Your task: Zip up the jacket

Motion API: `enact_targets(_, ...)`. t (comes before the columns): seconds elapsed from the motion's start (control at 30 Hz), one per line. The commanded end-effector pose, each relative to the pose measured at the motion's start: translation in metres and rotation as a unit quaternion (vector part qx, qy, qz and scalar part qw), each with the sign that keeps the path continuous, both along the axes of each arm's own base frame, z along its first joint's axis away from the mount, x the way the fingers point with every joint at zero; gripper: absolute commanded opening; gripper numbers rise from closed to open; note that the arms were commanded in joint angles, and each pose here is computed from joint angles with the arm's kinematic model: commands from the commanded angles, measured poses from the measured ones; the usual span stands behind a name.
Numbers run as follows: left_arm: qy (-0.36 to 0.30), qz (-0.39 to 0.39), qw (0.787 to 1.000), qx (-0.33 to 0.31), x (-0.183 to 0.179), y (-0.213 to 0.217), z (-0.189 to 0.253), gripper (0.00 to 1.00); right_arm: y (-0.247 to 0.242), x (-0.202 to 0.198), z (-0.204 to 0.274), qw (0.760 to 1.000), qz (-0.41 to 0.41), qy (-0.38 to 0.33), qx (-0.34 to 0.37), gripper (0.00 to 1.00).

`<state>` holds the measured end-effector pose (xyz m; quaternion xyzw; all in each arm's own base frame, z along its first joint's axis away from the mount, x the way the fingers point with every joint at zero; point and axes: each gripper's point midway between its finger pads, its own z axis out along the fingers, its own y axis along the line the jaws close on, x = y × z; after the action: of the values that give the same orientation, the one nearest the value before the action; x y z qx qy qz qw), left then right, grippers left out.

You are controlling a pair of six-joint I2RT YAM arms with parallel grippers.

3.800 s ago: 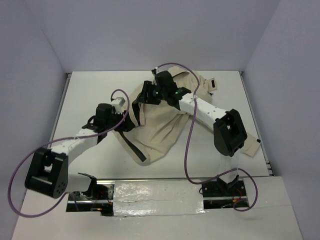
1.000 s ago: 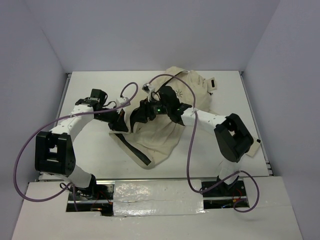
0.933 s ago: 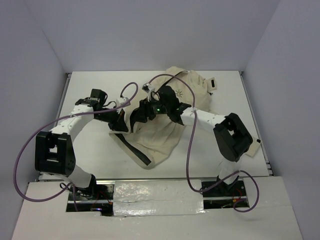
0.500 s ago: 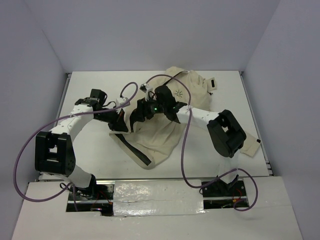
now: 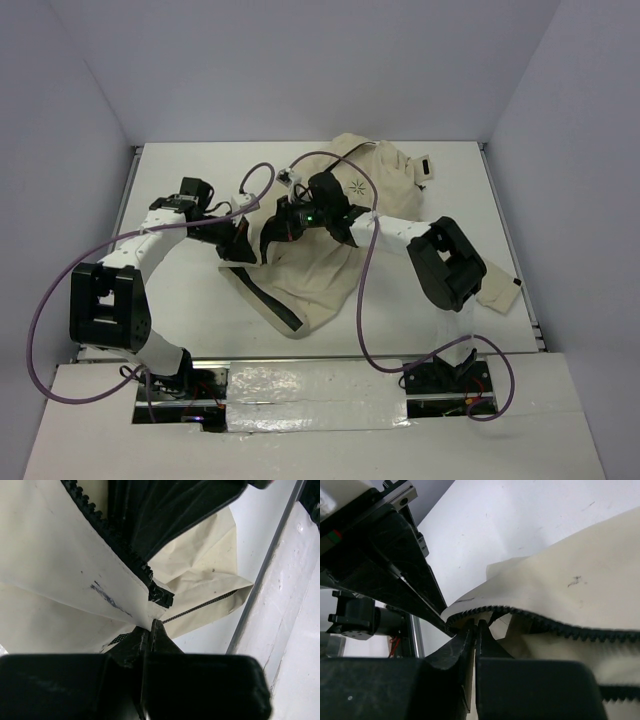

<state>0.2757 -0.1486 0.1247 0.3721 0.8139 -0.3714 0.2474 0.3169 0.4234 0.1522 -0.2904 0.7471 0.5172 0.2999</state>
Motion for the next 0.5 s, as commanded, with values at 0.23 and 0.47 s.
enact_targets(0.23, 0.041, 0.072, 0.993, -0.088, 0.009, -0.016, 0.000, 0.74, 0.011, -0.003, 0.021, 0.999, 0.013, -0.009, 0.046, 0.00)
enact_targets(0.47, 0.035, 0.095, 0.991, -0.091, 0.017, -0.016, -0.009, 0.57, 0.008, -0.006, 0.021, 0.999, 0.008, -0.008, 0.051, 0.00)
